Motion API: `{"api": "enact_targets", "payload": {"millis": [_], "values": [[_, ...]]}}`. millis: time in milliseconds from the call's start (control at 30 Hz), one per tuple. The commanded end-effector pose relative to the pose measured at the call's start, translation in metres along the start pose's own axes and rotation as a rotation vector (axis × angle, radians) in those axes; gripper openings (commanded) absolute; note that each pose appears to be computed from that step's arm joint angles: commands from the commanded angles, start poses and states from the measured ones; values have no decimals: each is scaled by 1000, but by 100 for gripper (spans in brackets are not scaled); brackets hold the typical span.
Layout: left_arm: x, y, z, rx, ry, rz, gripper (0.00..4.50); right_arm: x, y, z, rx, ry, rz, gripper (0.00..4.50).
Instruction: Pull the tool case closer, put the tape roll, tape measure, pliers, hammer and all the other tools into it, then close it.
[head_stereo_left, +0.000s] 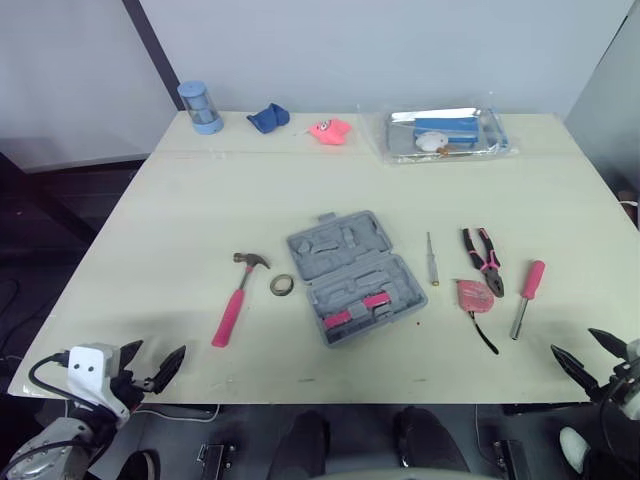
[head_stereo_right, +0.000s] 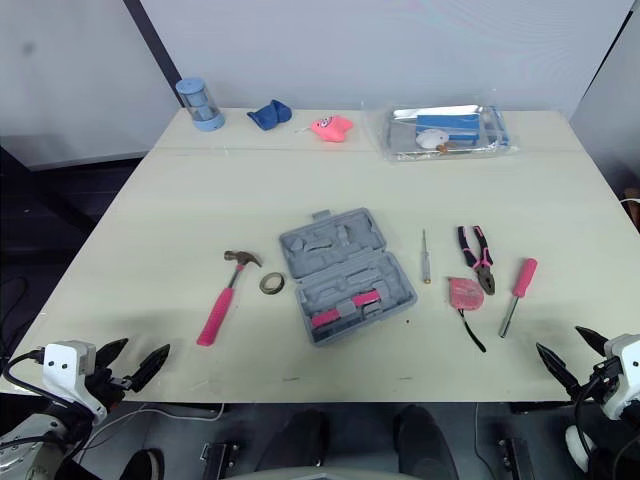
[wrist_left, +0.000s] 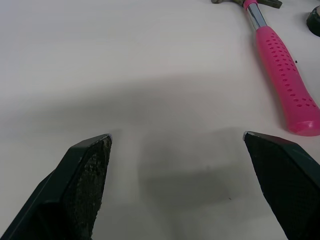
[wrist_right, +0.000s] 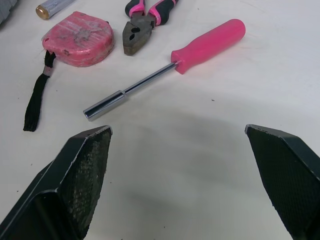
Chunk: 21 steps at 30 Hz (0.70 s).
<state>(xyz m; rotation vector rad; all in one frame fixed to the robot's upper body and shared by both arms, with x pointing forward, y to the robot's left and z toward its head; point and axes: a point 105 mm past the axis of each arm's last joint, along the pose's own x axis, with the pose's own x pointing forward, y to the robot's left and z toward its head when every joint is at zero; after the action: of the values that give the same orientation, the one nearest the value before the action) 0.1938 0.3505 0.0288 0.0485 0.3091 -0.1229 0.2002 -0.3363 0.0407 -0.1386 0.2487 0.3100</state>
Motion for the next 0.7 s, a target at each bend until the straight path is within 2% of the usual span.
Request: {"api": "enact_targets", "payload": {"millis": [33, 467, 700], "values": [[-2, 1, 12, 23, -33, 4, 448, -3, -5, 16, -30, -31, -21, 450], [0, -2, 18, 25, -47, -5, 448, 1, -4, 32, -46, -44, -17, 450], [3, -17, 37, 29, -90, -107, 448, 16, 2, 59, -68, -116, 61, 450]]}}
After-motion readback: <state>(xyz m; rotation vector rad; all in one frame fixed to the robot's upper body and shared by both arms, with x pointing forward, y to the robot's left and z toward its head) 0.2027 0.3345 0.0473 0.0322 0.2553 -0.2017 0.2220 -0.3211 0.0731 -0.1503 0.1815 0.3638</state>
